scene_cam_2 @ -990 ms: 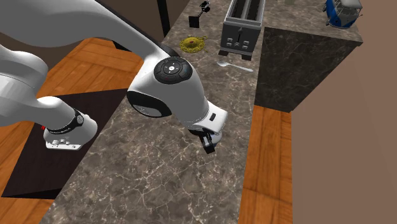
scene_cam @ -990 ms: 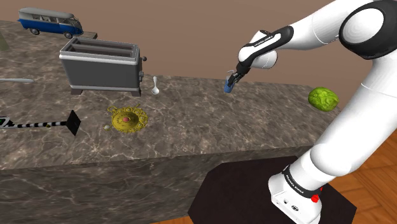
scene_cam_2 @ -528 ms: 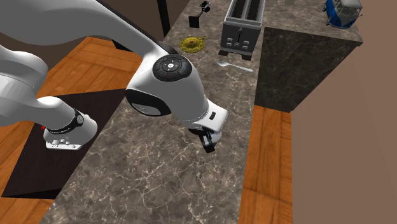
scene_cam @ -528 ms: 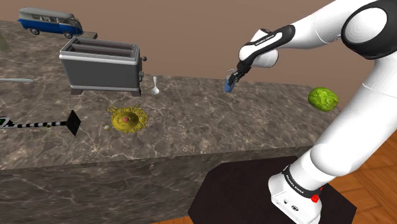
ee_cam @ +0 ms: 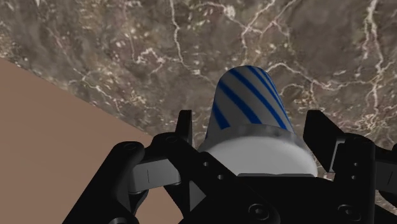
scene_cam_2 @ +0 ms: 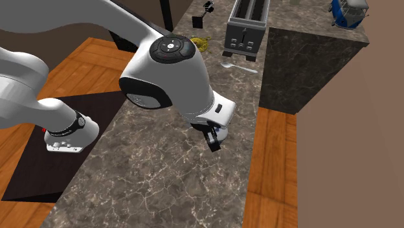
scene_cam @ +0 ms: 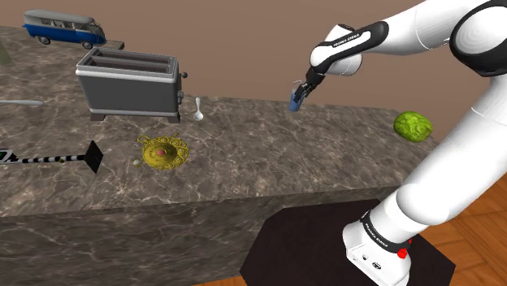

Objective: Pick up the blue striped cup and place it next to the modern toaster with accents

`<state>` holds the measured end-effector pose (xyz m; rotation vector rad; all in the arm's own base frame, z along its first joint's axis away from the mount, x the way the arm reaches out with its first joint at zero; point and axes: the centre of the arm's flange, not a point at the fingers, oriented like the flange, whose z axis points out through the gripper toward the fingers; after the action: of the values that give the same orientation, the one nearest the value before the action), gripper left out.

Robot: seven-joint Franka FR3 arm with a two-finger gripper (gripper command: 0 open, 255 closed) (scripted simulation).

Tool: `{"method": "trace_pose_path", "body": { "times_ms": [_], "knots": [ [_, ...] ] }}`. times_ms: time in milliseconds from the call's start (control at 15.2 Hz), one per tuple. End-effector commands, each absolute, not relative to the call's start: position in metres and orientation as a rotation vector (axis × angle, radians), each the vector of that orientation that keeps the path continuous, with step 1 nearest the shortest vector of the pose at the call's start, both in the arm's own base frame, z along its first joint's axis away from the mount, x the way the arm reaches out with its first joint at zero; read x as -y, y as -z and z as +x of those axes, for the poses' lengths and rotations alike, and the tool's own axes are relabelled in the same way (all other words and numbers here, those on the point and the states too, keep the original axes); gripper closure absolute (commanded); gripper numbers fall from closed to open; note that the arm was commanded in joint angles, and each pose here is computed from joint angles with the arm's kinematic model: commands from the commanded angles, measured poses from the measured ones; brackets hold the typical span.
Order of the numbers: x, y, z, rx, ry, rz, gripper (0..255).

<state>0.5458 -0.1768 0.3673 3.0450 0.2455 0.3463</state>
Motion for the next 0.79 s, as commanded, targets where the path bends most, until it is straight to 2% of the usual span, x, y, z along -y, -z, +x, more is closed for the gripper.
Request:
{"method": "trace_pose_path", "body": {
  "times_ms": [0, 726],
  "knots": [
    [0.176, -0.377, 0.545, -0.246, -0.347, 3.045, 255],
    [0.176, -0.435, 0.545, -0.246, -0.347, 3.045, 255]
  ]
}}
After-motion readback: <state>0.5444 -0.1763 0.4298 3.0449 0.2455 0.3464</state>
